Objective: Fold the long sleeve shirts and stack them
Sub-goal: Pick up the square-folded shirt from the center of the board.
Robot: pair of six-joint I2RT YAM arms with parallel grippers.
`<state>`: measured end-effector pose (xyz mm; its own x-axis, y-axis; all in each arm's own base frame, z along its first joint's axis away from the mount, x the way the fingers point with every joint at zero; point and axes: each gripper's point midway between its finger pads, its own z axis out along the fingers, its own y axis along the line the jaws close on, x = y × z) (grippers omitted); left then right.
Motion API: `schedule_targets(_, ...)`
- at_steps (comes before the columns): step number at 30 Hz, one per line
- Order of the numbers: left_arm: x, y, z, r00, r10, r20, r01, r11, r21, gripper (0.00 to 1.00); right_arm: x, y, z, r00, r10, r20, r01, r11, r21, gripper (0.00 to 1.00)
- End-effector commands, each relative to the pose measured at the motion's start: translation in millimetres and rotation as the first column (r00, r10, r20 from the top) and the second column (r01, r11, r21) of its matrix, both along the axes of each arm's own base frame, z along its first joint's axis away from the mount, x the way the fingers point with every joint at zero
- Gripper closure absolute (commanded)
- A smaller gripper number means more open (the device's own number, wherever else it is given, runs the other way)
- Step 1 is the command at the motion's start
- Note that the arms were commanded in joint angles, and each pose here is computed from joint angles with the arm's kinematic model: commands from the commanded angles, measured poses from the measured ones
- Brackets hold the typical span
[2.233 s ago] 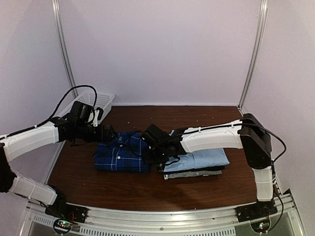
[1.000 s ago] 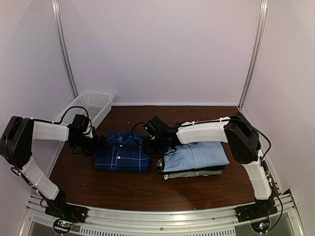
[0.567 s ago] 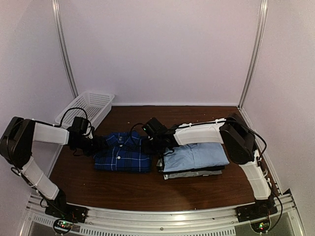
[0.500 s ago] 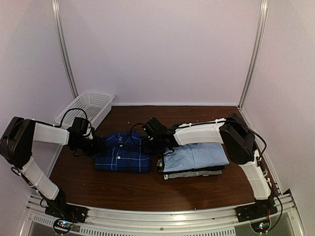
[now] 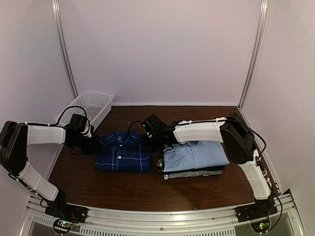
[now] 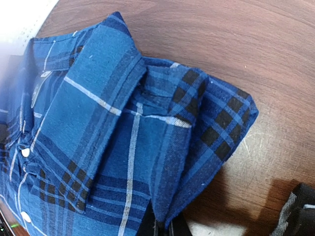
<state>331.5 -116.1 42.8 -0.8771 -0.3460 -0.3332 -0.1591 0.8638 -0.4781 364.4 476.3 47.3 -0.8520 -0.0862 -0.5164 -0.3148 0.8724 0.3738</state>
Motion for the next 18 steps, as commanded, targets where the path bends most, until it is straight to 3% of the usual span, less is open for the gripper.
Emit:
schedule_targets(1,9.3,-14.0,49.2,0.993,-0.057,0.102,0.062,0.997,-0.046,1.0,4.7,7.0,55.0,0.997,0.008,0.076,-0.012,0.999,0.047,1.0)
schedule_targets(11,7.5,-33.7,123.5,0.966,-0.121,0.231,0.151,0.981,-0.119,1.0,5.8,-1.3,137.2,0.983,0.02,0.182,-0.033,0.997,0.068,1.0)
schedule_targets(18,2.0,-84.0,186.3,0.917,-0.21,0.339,0.288,0.937,-0.198,1.0,6.2,-33.7,188.4,0.964,-0.008,0.266,0.001,1.0,0.027,1.0)
